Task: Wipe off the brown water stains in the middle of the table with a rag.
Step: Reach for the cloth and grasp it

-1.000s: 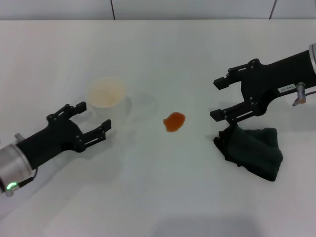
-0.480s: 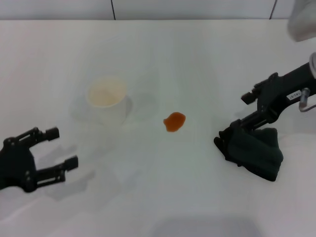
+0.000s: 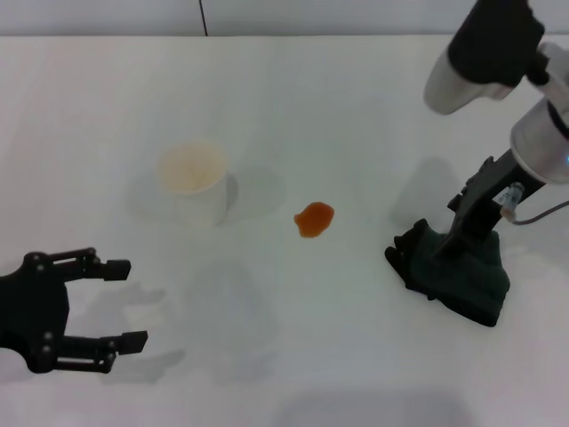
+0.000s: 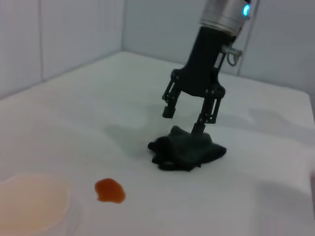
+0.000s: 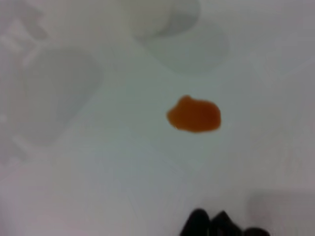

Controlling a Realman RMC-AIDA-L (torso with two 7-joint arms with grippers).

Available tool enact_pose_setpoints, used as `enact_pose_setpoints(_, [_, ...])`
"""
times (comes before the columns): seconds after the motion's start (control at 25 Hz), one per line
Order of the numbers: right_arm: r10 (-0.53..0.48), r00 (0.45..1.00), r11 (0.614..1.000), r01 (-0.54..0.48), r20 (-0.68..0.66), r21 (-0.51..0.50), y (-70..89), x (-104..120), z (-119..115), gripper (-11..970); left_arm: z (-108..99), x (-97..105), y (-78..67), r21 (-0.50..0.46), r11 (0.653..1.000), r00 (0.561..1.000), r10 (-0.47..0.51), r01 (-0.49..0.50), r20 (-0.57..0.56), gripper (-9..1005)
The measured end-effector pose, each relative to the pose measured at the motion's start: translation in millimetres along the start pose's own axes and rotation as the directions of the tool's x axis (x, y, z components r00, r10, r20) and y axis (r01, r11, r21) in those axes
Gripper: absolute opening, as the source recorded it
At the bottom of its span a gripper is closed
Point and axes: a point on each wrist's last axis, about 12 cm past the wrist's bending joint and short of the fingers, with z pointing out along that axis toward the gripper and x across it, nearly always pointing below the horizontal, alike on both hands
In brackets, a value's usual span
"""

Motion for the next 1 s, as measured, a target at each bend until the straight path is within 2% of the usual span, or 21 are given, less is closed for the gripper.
enact_pose_setpoints(0.24, [0.031,0.998,1.000,-0.031,-0.049,0.003,-2.1,6,17,793,9,-23,8.1,0.028,0.998,0.996,0.052,-0.051,-0.066,879])
enact_pose_setpoints(0.56, [0.056,0.997,0.998,-0.057,-0.051,-0.010,-4.6,11,28,768,17,-30,12.6,0.045,0.997,0.993,0.073,-0.069,-0.092,879])
enact_pose_setpoints(0.68, [0.051,0.998,0.999,-0.051,-0.045,-0.005,-3.7,10,30,523,20,-31,13.2,0.051,0.996,0.992,0.074,-0.069,-0.098,879])
enact_pose_setpoints(0.92, [0.051,0.998,0.999,-0.051,-0.046,-0.001,-3.9,11,37,317,26,-32,14.5,0.059,0.996,0.992,0.076,-0.070,-0.103,879])
enact_pose_setpoints(1.0, [0.043,0.998,0.999,-0.043,-0.049,-0.001,-2.9,10,39,279,27,-33,15.3,0.062,0.995,0.992,0.078,-0.072,-0.103,879])
